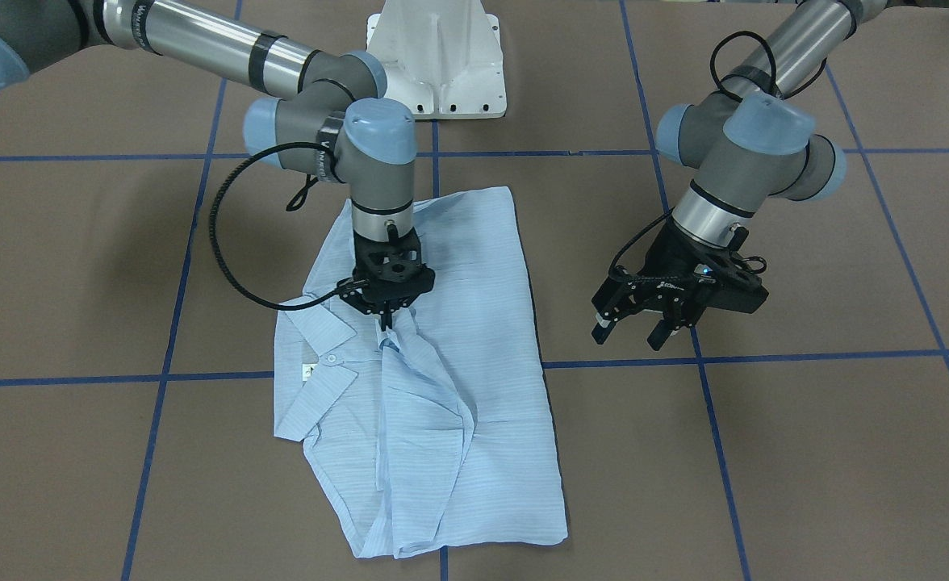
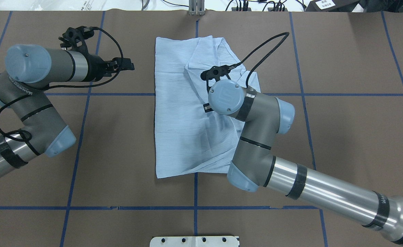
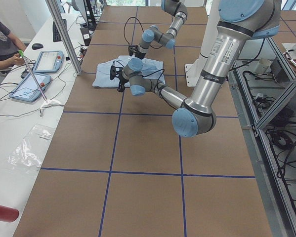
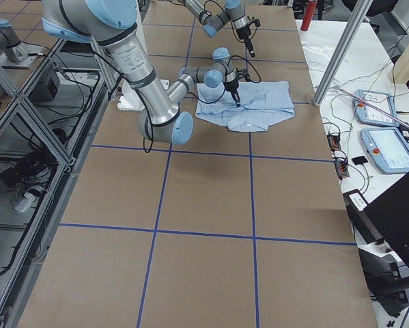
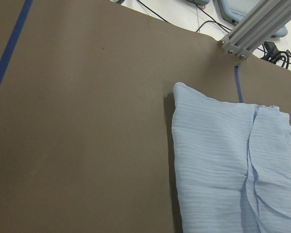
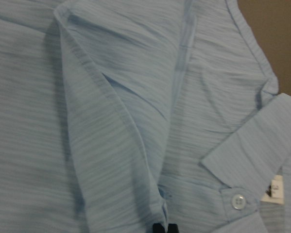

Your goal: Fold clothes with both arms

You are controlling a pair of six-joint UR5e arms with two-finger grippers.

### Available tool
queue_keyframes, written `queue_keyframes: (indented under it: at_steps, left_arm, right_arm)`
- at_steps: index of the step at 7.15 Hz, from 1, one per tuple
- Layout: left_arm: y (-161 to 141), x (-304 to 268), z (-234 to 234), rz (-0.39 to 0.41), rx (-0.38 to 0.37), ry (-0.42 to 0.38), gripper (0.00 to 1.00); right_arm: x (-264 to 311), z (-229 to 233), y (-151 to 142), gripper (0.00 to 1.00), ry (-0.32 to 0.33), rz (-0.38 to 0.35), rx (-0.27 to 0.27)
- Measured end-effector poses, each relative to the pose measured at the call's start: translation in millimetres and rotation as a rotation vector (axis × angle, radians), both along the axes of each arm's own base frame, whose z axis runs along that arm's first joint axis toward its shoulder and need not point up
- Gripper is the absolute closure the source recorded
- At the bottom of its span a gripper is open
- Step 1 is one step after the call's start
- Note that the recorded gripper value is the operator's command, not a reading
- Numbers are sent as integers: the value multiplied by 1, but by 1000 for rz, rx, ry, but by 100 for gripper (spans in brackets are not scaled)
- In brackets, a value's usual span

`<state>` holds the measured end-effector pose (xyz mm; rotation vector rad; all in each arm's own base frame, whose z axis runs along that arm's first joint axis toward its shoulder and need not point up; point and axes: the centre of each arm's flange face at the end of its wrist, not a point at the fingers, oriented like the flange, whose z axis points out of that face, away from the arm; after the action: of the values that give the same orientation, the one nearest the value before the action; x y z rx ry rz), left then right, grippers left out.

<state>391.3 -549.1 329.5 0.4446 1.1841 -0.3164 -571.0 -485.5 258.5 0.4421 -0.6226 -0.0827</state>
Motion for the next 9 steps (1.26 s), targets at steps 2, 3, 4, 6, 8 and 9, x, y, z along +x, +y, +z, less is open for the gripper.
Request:
queue_keyframes:
  at_steps: [2, 3, 4, 6, 8, 9]
  left_arm:
    - [0, 2, -3, 1, 2, 2, 0]
    - [1, 3, -3, 2, 2, 2, 0]
    - [1, 4, -2, 2, 2, 1, 0]
    - [2, 6, -1, 3, 1, 0, 0]
    - [2, 6, -2, 3, 1, 0, 0]
    - [1, 7, -3, 3, 2, 0, 0]
  right_arm:
    - [45, 27, 10, 100, 49, 11, -43]
    - [59, 39, 17, 100, 68, 12, -57]
    - [67, 50, 22, 93, 82, 13, -66]
    - [72, 65, 25, 0, 101, 18, -78]
    - [70, 66, 27, 0, 89, 34, -86]
    - [71, 60, 26, 0, 72, 38, -83]
